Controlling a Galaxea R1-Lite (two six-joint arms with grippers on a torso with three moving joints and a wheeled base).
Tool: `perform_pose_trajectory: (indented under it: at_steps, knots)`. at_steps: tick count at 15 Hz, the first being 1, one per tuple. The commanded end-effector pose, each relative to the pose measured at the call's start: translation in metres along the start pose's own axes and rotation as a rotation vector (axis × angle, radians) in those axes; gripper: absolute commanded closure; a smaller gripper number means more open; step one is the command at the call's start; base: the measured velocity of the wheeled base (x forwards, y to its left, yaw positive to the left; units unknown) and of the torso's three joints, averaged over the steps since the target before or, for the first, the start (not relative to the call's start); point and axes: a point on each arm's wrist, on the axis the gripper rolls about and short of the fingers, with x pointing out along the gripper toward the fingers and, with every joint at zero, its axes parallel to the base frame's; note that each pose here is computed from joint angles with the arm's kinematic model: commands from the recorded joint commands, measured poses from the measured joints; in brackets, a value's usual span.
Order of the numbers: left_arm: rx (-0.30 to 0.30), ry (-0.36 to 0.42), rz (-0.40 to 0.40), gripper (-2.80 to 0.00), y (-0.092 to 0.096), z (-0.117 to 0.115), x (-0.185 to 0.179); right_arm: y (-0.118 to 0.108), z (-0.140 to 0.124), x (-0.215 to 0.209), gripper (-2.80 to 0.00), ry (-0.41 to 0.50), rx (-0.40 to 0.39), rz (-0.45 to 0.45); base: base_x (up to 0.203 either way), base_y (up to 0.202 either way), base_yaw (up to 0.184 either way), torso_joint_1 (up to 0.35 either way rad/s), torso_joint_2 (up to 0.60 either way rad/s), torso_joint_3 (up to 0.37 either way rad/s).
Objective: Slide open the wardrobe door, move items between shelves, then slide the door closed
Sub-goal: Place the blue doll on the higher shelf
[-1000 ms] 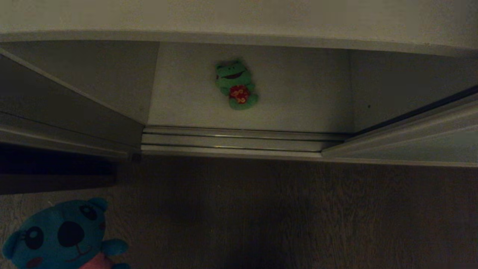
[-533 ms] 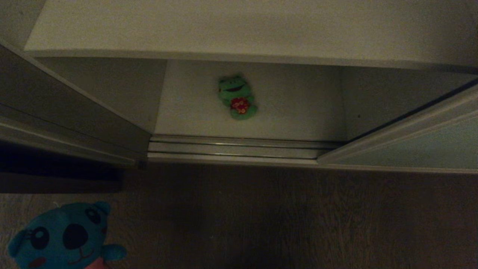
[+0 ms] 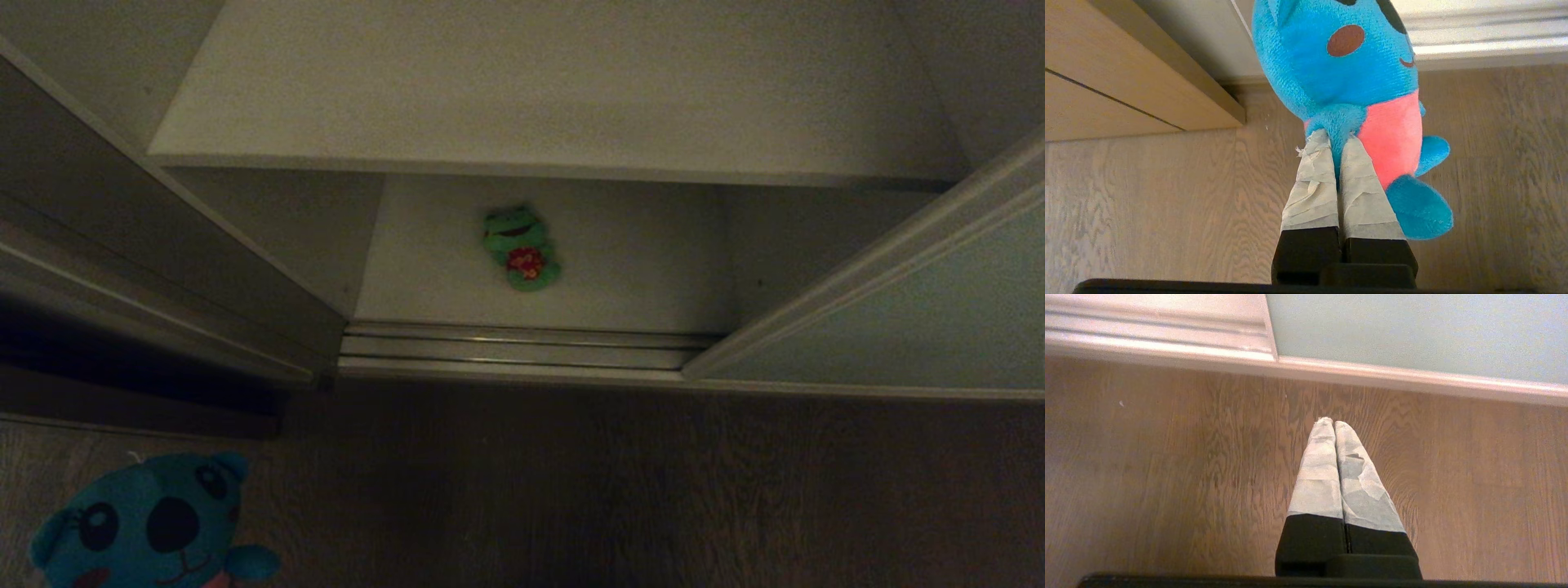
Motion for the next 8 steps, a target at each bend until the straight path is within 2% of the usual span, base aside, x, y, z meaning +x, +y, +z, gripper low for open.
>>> perform_pose_trajectory:
  at_steps: [1, 8]
  knots:
    - [0.001, 0.009, -0.001, 0.00, 0.0000, -0.0005, 0.0002, 0.0000, 0.0000, -0.0003, 0.00, -0.004, 0.000, 0.000, 0.000, 0.000, 0.000, -0.002, 0.00, 0.207]
    - [0.000, 0.023, -0.004, 0.00, -0.0003, -0.0019, 0.0002, 0.0000, 0.0000, -0.0002, 0.00, -0.003, 0.000, 0.000, 0.000, 0.000, 0.000, 0.002, 0.00, 0.201]
